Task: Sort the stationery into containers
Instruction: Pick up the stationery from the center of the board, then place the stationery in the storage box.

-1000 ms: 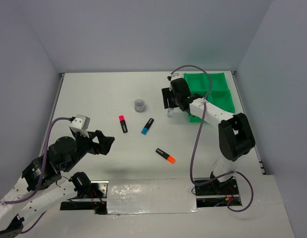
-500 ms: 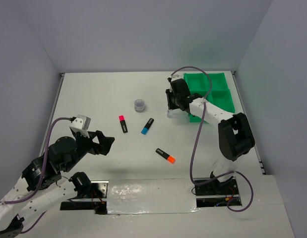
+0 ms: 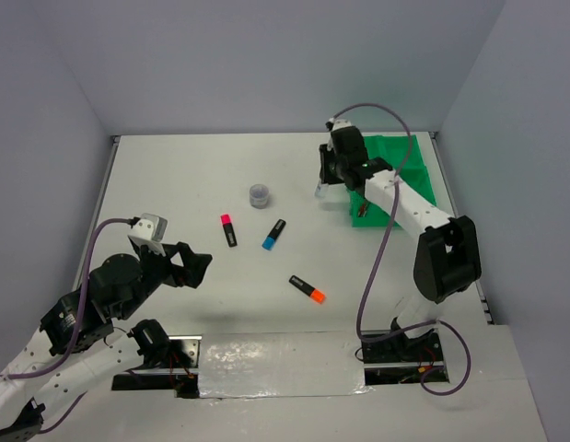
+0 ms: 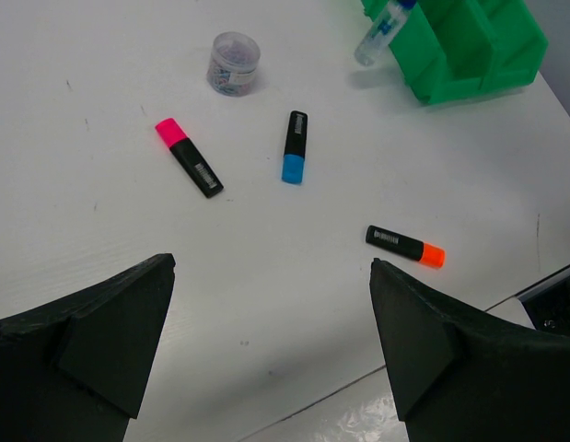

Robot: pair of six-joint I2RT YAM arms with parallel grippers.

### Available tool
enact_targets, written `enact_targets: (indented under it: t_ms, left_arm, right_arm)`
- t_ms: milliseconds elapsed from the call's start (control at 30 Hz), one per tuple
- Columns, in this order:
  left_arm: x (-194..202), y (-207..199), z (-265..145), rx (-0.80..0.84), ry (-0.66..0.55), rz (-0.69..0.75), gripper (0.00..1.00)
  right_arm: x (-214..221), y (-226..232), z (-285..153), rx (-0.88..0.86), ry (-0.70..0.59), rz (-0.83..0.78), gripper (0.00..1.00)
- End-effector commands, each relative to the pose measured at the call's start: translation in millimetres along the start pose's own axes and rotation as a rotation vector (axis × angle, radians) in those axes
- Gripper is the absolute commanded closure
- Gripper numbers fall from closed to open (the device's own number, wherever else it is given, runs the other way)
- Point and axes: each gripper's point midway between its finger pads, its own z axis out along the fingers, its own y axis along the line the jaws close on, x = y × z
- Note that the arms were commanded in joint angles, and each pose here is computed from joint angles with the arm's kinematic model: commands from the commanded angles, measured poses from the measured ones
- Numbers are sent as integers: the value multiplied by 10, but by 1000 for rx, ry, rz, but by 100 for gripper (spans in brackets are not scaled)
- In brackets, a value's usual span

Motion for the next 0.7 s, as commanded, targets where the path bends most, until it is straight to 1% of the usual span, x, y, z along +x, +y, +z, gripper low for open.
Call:
enact_targets:
  t_ms: [0, 133, 167, 200, 233, 267, 333, 367, 400, 433, 467, 500, 533, 667]
  left_arm:
    - [-163, -35, -52, 22, -64, -17, 1]
    - [-172, -56, -62, 36, -69, -19, 1]
    - [-161, -58, -53, 35, -64, -17, 1]
    - [-162, -63, -50, 36, -62, -18, 1]
    - [-154, -65, -42, 36, -59, -14, 1]
    - [-158, -62, -44, 34, -59, -14, 1]
    - [-151, -56, -48, 32, -58, -14, 1]
    - [-163, -63, -60, 39, -64, -19, 1]
    - [-163, -62, -67, 41, -67, -17, 1]
    - [-166, -67, -76, 48, -70, -18, 1]
    - [-176, -70, -88, 53, -77, -21, 1]
    - [-179, -72, -95, 55, -79, -24, 1]
    - [-191, -67, -110, 56, -85, -24, 1]
    - [-207, -62, -147, 64, -99, -33, 1]
  right_arm:
    - [-853, -325, -464, 83, -225, 95, 100]
    - [-1325, -877, -646, 210, -371, 229, 100]
    - [-1331, -991, -568, 244, -368, 250, 100]
    - [-1486, -1079, -597, 262, -399, 275, 100]
    - [-1512, -1216, -560, 290, -392, 290, 100]
    - [-1596, -1302, -428, 319, -388, 300, 100]
    - [-1633, -1409, -302, 352, -362, 298, 100]
    - [-1798, -1463, -325, 364, -392, 305, 100]
    - [-1736, -1514, -133, 374, -359, 294, 100]
    - [-1746, -1548, -77, 377, -349, 294, 100]
    - [-1889, -1590, -105, 377, -375, 301, 100]
    - [-1816, -1648, 70, 387, -342, 300, 100]
    - [-1898, -1700, 49, 390, -351, 305, 100]
    - [-1816, -1757, 269, 382, -311, 308, 100]
